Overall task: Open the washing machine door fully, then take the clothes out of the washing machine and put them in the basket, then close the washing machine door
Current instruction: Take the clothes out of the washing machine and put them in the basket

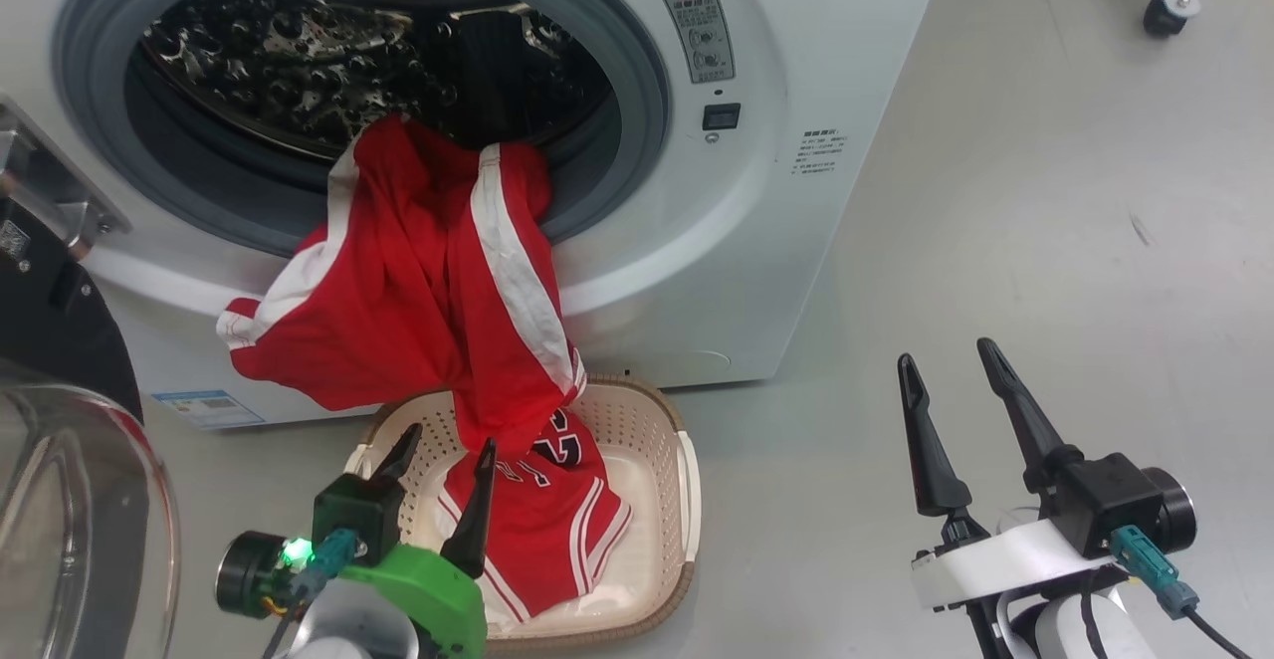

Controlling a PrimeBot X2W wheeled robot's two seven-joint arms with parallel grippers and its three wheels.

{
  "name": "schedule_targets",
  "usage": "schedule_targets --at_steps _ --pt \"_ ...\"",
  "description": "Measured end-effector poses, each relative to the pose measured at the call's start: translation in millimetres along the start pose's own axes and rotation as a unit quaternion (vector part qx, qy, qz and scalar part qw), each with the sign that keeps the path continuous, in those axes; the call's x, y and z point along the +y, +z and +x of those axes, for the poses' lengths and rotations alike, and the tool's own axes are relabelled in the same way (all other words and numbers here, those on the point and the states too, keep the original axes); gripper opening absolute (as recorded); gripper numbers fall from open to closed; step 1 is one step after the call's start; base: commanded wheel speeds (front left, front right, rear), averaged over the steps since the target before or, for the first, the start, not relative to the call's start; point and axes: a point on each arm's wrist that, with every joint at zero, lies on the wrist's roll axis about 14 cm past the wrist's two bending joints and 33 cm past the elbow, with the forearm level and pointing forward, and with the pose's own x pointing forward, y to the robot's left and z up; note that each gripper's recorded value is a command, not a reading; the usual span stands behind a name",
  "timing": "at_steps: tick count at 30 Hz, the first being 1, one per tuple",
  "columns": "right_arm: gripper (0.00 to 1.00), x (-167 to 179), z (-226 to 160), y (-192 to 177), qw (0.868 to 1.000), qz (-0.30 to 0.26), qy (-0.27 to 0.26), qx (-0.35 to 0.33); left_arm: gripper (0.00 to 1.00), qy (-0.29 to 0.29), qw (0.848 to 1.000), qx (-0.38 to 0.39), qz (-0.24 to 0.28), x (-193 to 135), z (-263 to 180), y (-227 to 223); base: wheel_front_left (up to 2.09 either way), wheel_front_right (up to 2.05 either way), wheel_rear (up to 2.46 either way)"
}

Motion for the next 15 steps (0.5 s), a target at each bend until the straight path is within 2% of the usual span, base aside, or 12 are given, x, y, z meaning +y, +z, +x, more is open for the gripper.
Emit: schedule_targets --at_steps 4,11,15 --pt "1.0 -1.7 10.5 -3.3 1.0 -0.003 0.003 0.003 1.0 -0.011 0.999 0.033 -0.016 -0.4 24.0 -12.1 0.0 0.0 0.0" --pt "1.0 -7.0 23.7 -12.9 1.0 -0.003 0.001 0.013 1.0 -0.027 0.996 0.08 -0.011 2.2 59.0 -31.0 0.0 0.0 0.0" --pt "1.0 -12.4 30.8 -20.2 1.0 -0.005 -0.002 0.022 1.0 -0.038 0.99 0.139 -0.011 3.6 78.3 -59.6 0.0 0.0 0.0"
